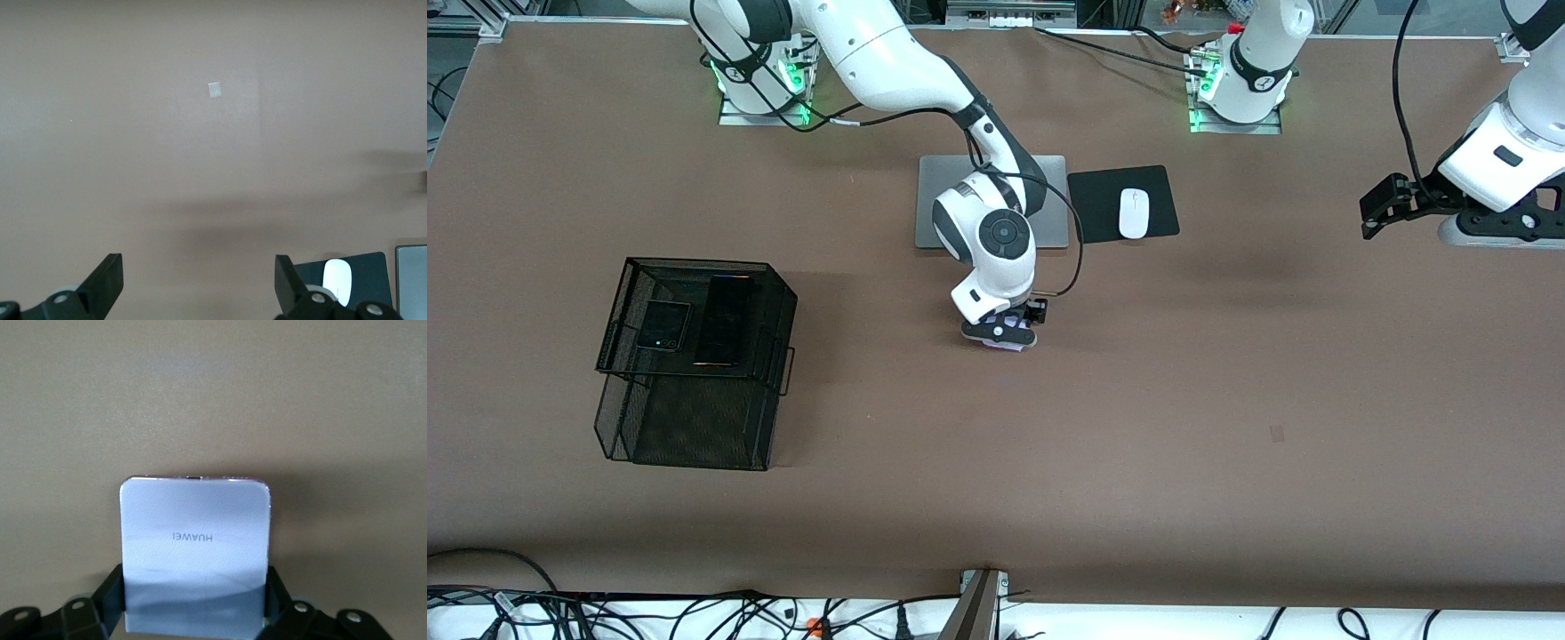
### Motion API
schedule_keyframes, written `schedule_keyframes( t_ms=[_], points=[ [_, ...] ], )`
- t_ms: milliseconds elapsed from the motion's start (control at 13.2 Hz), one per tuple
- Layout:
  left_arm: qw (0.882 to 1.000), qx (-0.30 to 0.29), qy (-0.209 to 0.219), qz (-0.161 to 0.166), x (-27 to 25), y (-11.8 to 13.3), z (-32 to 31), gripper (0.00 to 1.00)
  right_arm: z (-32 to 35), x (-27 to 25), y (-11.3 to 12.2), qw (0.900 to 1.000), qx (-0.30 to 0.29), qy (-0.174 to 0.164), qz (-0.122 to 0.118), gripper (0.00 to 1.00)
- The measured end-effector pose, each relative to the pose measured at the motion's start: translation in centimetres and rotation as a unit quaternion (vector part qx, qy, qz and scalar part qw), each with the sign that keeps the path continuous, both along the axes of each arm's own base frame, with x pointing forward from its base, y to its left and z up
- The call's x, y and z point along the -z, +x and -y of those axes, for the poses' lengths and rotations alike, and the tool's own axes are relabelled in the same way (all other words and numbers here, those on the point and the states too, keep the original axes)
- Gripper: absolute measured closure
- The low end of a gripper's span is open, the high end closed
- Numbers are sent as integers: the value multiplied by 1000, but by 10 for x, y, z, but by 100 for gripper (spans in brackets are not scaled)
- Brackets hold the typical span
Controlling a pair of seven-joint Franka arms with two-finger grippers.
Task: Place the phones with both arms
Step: 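Carry the Huawei phone with the right gripper to the mesh basket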
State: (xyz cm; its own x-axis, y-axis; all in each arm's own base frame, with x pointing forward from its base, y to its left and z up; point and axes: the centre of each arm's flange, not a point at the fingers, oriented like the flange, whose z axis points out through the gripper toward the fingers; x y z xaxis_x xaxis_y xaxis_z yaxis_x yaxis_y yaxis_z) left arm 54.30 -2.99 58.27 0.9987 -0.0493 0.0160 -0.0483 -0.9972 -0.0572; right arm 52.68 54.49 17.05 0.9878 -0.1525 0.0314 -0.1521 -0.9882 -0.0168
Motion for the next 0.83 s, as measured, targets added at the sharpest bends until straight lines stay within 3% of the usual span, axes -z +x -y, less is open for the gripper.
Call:
schedule_keyframes(
  t_ms=[227, 378, 605, 831],
  points=[
    [1000, 1, 0, 0, -2, 0, 1, 0, 0, -17, 3, 1000, 1, -5, -8, 16],
    [1000, 1, 0, 1, -4, 0, 1, 0, 9, -66, 16, 1000, 9, -9, -13, 16],
    [1000, 0, 0, -1, -5, -1, 1, 0, 66, -173, 49, 999, 5, -11, -37, 16],
    [1000, 1, 0, -1, -5, -1, 2, 0, 175, -243, 101, 999, -4, 3, -54, 16]
  ],
)
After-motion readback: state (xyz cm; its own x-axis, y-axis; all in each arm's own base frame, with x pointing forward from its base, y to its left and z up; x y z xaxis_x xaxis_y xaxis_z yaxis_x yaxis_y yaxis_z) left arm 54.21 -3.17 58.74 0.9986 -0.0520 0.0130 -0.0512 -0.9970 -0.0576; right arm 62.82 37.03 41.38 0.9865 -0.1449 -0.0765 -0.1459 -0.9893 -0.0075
